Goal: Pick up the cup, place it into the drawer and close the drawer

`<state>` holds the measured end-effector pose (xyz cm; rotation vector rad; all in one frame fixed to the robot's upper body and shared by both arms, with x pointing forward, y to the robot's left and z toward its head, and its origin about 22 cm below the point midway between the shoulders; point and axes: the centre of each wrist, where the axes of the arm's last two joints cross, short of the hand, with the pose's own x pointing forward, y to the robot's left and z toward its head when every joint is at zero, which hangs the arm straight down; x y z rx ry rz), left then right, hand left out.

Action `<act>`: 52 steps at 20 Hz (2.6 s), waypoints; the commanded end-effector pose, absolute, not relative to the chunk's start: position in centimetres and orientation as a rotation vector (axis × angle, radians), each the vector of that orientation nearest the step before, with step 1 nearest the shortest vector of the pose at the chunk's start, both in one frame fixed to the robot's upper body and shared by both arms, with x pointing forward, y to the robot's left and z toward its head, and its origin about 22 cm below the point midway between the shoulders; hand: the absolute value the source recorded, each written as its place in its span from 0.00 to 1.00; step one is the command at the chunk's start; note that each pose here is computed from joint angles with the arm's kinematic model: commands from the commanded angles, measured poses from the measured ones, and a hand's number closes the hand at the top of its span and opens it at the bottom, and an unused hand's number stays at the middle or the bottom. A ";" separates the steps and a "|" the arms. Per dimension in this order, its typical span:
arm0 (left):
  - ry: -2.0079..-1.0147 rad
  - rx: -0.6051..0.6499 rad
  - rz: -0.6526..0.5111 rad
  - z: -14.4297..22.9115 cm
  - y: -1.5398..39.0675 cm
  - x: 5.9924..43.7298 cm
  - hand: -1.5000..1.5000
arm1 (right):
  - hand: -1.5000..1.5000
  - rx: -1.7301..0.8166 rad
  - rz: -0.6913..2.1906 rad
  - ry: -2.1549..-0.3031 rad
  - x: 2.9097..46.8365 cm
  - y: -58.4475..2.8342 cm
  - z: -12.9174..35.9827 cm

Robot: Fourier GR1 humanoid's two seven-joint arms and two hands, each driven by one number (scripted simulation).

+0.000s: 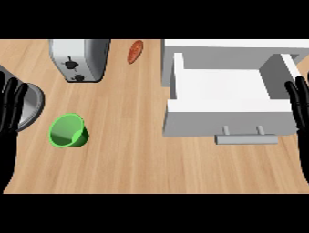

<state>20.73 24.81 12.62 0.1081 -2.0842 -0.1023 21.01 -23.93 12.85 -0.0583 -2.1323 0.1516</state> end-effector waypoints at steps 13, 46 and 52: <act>-1.879 0.056 0.289 7.6 29.8 23.4 0.00 | 0.00 0.066 0.268 -1.966 22.9 -23.2 12.5; -1.602 0.264 0.300 -13.4 33.6 23.3 0.00 | 0.00 0.072 0.264 -1.983 26.7 -24.9 15.3; -1.658 0.267 0.329 -15.5 34.5 22.3 0.00 | 0.00 0.064 0.273 -2.008 26.2 -26.6 15.4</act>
